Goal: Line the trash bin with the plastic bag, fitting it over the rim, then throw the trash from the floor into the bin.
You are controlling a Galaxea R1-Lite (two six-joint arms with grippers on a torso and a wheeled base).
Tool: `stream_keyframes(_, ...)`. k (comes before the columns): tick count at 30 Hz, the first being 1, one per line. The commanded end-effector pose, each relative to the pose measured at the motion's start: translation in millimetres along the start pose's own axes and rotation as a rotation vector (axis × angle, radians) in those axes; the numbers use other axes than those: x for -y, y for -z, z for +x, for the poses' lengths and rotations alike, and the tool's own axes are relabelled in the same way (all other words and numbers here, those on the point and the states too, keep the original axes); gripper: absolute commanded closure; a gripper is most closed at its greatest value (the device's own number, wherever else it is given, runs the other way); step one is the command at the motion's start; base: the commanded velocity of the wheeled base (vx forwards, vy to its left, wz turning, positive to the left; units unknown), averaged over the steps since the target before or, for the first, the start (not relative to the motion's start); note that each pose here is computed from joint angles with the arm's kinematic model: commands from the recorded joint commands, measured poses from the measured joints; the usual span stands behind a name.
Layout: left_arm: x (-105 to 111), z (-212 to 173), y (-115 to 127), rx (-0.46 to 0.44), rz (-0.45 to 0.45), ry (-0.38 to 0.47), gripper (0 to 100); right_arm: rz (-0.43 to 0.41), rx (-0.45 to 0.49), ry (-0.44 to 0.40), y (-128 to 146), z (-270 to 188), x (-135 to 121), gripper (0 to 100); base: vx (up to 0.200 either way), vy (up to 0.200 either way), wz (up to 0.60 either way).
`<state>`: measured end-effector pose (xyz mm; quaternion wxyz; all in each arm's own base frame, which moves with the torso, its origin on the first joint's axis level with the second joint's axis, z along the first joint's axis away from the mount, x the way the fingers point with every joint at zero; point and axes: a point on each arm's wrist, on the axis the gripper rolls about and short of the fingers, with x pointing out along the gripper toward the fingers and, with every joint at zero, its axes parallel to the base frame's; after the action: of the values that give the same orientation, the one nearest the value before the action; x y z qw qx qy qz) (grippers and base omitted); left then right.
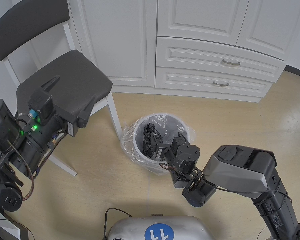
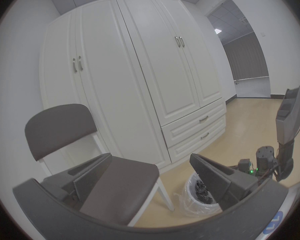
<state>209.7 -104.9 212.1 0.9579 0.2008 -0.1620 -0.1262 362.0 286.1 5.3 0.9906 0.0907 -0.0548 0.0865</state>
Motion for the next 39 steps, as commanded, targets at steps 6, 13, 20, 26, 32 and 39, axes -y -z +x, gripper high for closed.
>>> stream_keyframes(6,55.1,33.7,56.2,-0.183,0.032,0.156,0,-0.082,0.001,0.034,-35.4,-11.5,21.6,0,0.0,0.0,0.0)
stream_keyframes(13,67.7,56.1,91.6,-0.268,0.052,0.162,0,-0.206,-0.04,0.065,-56.5,-26.7,46.5,0,0.0,0.0,0.0)
stream_keyframes(20,64.3,63.9,90.0,-0.249,0.04,0.141,0,-0.31,-0.099,0.064,-66.5,-44.8,68.3,0,0.0,0.0,0.0)
stream_keyframes(26,66.2,103.6,94.9,-0.152,-0.071,0.117,0,-0.526,-0.169,0.037,-112.7,-97.6,116.0,0,0.0,0.0,0.0)
stream_keyframes(32,81.9,139.5,113.6,-0.134,-0.093,0.135,0,-0.635,-0.16,0.221,-138.1,-94.3,173.4,0,0.0,0.0,0.0)
stream_keyframes(39,72.7,138.6,116.6,-0.149,-0.143,0.112,0,-0.644,-0.142,0.283,-144.4,-80.6,209.8,0,0.0,0.0,0.0)
